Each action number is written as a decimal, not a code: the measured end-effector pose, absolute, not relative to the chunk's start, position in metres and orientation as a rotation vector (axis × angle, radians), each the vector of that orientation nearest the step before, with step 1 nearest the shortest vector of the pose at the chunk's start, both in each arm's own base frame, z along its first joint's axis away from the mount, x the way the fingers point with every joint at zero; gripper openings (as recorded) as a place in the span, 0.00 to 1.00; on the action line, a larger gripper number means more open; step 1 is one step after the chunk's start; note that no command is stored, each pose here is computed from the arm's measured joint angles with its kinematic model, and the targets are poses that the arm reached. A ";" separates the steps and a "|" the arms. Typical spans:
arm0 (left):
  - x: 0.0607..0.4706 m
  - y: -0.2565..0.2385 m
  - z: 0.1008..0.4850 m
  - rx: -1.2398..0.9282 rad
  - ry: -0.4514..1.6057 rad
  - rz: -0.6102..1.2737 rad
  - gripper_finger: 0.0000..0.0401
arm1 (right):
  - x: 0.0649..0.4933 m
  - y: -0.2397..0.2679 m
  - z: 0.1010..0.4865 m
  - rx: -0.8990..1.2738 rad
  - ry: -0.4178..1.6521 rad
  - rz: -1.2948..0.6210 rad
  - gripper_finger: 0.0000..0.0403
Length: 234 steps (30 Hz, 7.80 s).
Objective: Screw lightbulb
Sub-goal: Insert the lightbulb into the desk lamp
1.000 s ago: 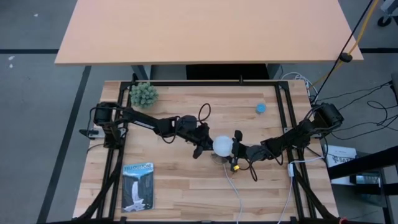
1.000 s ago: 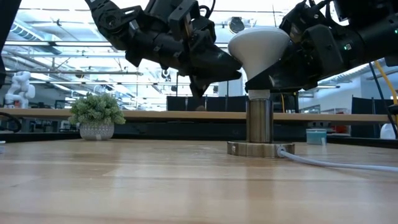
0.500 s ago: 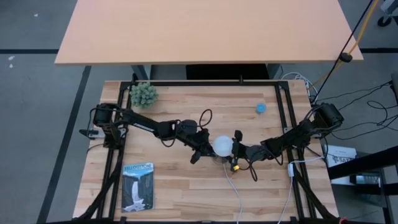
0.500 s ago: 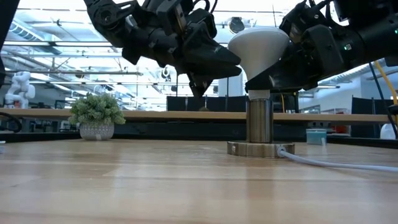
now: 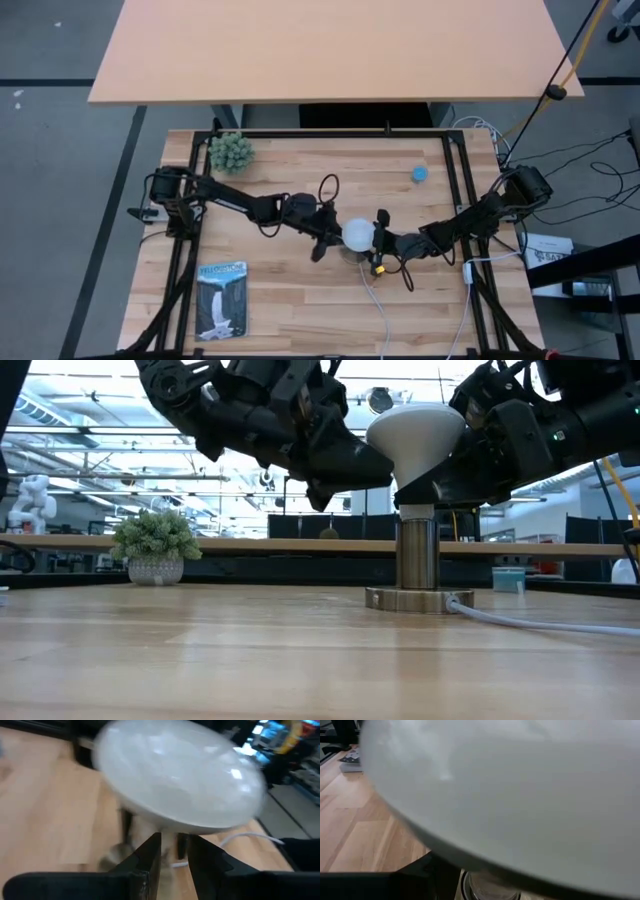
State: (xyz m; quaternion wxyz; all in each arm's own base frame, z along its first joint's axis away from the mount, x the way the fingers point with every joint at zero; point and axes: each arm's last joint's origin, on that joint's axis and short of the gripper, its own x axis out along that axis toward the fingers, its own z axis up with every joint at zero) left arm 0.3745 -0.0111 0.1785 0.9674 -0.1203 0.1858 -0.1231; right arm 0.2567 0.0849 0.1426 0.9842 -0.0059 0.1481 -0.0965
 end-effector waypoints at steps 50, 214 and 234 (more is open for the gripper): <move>0.371 -0.013 0.172 -0.288 0.456 -0.311 0.24 | 0.257 0.085 0.142 -0.012 0.301 -0.190 0.53; 0.383 -0.015 0.162 -0.212 0.326 -0.225 0.24 | 0.255 0.084 0.137 0.027 0.348 -0.221 0.53; 0.383 -0.015 0.163 -0.211 0.322 -0.226 0.24 | 0.245 0.098 0.138 -0.034 0.298 -0.384 0.53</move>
